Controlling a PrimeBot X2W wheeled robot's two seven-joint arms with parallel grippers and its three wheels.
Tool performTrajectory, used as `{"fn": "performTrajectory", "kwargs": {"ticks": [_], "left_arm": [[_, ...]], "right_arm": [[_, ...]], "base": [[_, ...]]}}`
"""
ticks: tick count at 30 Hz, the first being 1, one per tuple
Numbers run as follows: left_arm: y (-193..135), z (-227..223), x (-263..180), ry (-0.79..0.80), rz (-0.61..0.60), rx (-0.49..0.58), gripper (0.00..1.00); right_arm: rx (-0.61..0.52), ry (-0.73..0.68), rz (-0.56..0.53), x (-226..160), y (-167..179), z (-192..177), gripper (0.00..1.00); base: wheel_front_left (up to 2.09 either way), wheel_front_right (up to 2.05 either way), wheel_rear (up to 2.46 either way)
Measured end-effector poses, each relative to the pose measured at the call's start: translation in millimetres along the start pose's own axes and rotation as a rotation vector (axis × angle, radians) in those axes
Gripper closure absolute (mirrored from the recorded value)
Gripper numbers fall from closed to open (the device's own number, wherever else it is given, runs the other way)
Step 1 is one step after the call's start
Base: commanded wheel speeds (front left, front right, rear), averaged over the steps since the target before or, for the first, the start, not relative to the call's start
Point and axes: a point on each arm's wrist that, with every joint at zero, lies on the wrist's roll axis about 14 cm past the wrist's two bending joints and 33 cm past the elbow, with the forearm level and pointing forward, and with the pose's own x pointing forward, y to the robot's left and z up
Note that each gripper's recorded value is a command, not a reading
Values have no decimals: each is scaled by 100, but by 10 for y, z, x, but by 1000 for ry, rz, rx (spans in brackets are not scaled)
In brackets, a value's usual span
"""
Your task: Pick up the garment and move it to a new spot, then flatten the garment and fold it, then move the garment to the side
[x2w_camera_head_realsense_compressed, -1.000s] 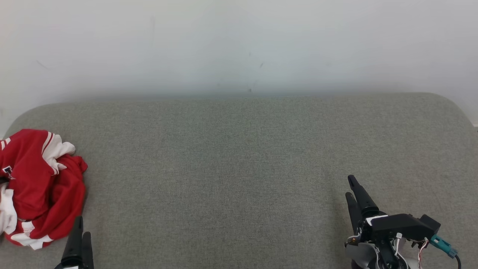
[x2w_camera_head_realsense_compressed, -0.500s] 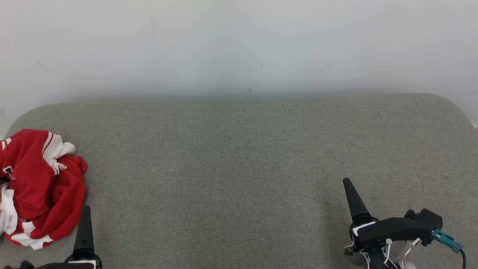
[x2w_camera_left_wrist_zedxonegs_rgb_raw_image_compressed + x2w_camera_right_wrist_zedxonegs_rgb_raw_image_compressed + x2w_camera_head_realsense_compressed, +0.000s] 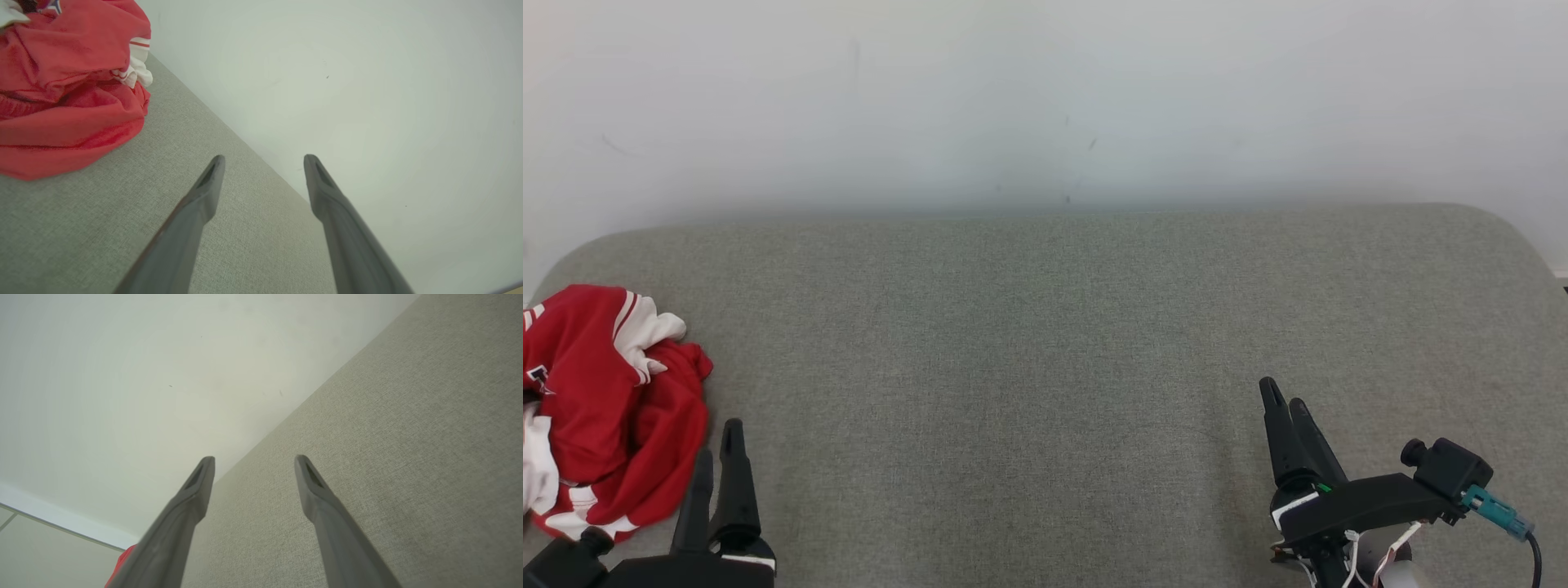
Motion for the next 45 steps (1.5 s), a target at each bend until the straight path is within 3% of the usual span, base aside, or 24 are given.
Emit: {"fn": "performTrajectory", "kwargs": {"ticks": [19,34,45], "left_arm": [[-274,-136,-7,22,-97,314,0],[-397,-150,-33,-4,-148,424,0],[-253,-217,-87,8,-113,503,0]], "right_arm": [[-267,-27,44,-87,94,14,0],[-415,-50,92,-145,217,13,0],[-527,-68,138,-183,336,-1,0]], "base": [[0,0,0],[0,0,0],[0,0,0]]}}
